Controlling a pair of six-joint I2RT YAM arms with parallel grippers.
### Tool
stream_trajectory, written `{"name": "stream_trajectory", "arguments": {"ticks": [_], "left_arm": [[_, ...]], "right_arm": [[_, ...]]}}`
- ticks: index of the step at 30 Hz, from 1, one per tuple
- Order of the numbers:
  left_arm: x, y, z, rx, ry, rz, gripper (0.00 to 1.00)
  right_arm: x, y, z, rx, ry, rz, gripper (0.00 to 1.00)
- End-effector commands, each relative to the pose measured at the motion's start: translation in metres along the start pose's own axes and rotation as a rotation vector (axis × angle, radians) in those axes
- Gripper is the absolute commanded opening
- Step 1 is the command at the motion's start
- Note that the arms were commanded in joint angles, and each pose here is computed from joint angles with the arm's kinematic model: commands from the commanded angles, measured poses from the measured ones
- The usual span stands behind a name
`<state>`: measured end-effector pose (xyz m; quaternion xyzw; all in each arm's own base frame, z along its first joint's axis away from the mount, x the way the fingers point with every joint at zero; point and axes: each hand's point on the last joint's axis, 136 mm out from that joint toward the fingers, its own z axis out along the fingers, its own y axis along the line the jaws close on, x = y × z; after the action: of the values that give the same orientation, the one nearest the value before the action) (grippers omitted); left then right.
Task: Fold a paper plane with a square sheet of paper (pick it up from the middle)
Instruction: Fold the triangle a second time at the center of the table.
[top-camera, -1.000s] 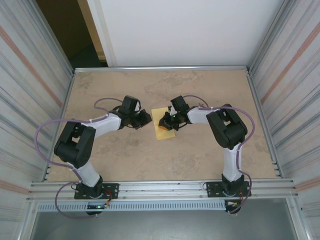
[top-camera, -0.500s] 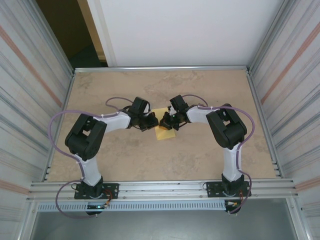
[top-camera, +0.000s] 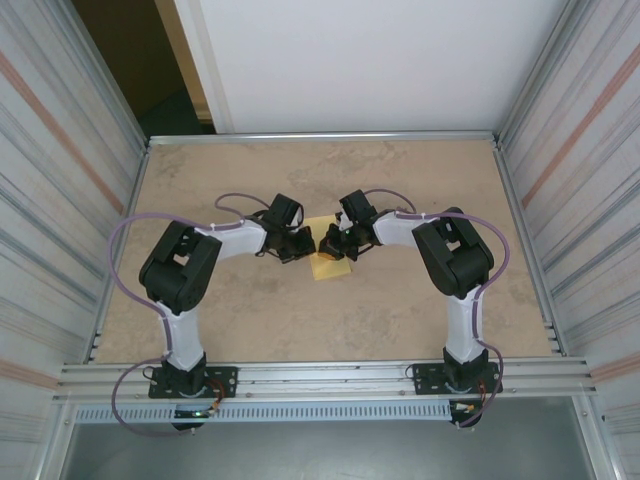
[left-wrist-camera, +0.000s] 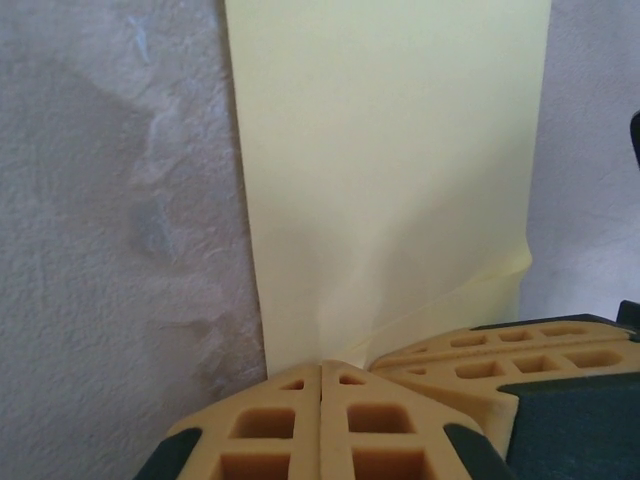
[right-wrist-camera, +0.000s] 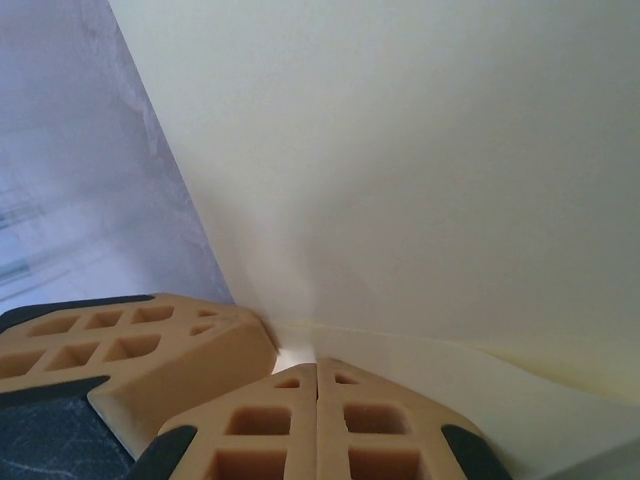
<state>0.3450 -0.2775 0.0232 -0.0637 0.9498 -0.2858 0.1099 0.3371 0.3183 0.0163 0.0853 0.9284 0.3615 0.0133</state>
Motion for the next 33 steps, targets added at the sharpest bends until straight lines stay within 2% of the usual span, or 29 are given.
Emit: {"name": "stream_trajectory", "arguments": {"ticks": [1, 6, 9, 13, 17, 33], "left_arm": [[0.001, 0.002, 0.003, -0.032, 0.009, 0.028, 0.00], [0.002, 0.005, 0.004, -0.047, 0.016, 0.025, 0.00], [0.006, 0.015, 0.005, -0.092, 0.031, 0.013, 0.00], [0.015, 0.029, 0.009, -0.133, 0.059, 0.014, 0.00], [0.017, 0.031, 0.012, -0.140, 0.076, 0.036, 0.00], [0.015, 0.029, 0.012, -0.143, 0.090, 0.066, 0.00]], "right_arm": [[0.012, -0.029, 0.011, 0.101, 0.038, 0.033, 0.00], [0.011, -0.026, 0.010, 0.087, 0.038, 0.029, 0.00], [0.007, -0.013, 0.003, 0.030, 0.033, 0.015, 0.00], [-0.006, 0.017, -0.028, -0.082, -0.011, -0.059, 0.00], [-0.014, 0.018, -0.054, -0.100, -0.059, -0.123, 0.00], [0.008, 0.003, -0.010, -0.058, 0.063, -0.148, 0.00]]}}
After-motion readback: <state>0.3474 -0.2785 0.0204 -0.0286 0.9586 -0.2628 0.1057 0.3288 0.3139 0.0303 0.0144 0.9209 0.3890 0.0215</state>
